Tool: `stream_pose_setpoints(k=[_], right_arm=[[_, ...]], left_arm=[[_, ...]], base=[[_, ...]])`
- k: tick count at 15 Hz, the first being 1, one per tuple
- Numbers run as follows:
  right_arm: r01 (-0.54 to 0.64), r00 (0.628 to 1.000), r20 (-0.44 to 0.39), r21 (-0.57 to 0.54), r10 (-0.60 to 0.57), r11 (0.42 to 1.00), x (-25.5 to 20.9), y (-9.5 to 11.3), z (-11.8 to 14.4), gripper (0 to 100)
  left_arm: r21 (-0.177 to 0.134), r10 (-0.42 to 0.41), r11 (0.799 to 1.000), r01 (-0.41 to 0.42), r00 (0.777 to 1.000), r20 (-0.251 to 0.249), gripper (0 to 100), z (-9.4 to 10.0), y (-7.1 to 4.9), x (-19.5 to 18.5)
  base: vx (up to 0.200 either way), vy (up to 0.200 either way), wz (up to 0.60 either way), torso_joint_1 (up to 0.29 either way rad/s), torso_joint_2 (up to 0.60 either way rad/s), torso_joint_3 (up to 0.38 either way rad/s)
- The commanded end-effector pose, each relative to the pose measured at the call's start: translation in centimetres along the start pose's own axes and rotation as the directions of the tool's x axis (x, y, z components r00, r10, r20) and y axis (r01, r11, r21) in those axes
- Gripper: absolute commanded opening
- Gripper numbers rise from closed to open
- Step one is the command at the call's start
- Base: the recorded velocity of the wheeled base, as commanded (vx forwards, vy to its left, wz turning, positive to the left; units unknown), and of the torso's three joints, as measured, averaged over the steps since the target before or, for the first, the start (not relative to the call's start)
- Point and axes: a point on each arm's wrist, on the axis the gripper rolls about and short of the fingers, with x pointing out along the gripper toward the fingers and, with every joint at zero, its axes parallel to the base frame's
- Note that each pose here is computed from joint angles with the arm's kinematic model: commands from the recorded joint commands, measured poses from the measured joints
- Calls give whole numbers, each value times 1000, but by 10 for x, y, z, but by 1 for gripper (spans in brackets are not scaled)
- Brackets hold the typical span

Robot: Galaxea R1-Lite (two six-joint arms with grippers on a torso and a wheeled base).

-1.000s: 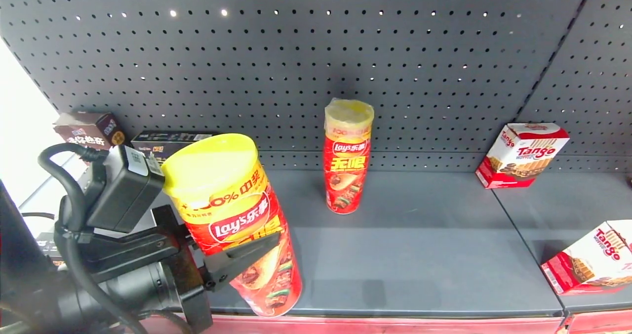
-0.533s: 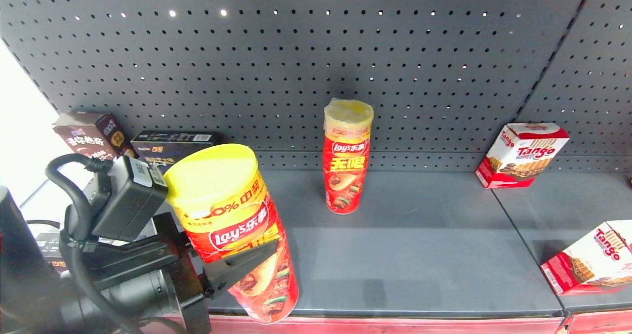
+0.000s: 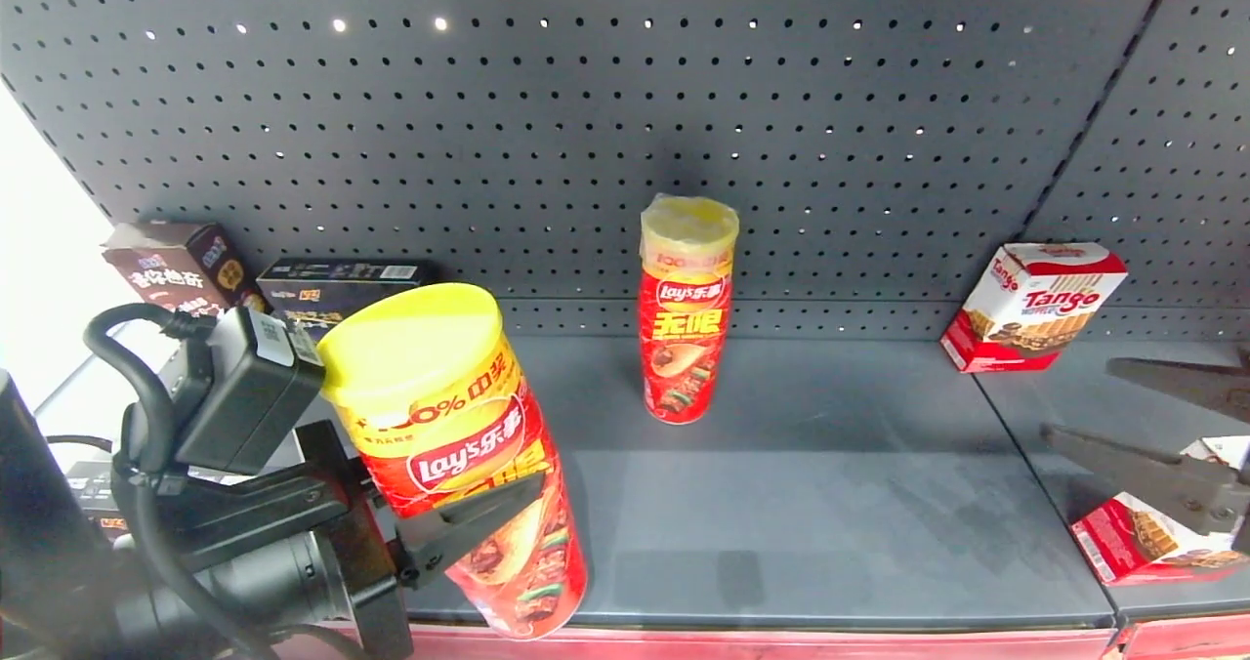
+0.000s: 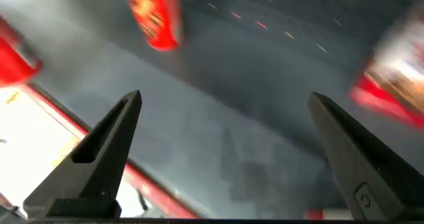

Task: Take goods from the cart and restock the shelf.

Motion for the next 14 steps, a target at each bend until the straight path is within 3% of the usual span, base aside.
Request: stream_pose_setpoints(k=[1, 6, 11, 14], right_arm=[[-135, 990, -31, 8, 135, 991, 58, -8, 3, 100], [-319, 947, 27, -33, 320, 947, 130, -17, 29, 100], [-498, 861, 38, -151, 508, 854, 179, -27, 30, 100], [-597, 777, 81, -216, 624, 772, 199, -32, 28, 100]], left_arm=[[0, -2, 1000, 2, 1000, 4, 0, 2, 0, 2], [0, -13, 1000, 13, 1000, -3, 0, 2, -1, 6], [-21, -66, 998, 67, 998, 18, 0, 7, 0, 7], [-22, -74, 997, 74, 997, 15, 0, 6, 0, 7]], base=[[0, 0, 0, 0, 0, 0], [0, 0, 0, 0, 0, 0], [0, 0, 0, 0, 0, 0], [0, 0, 0, 0, 0, 0]])
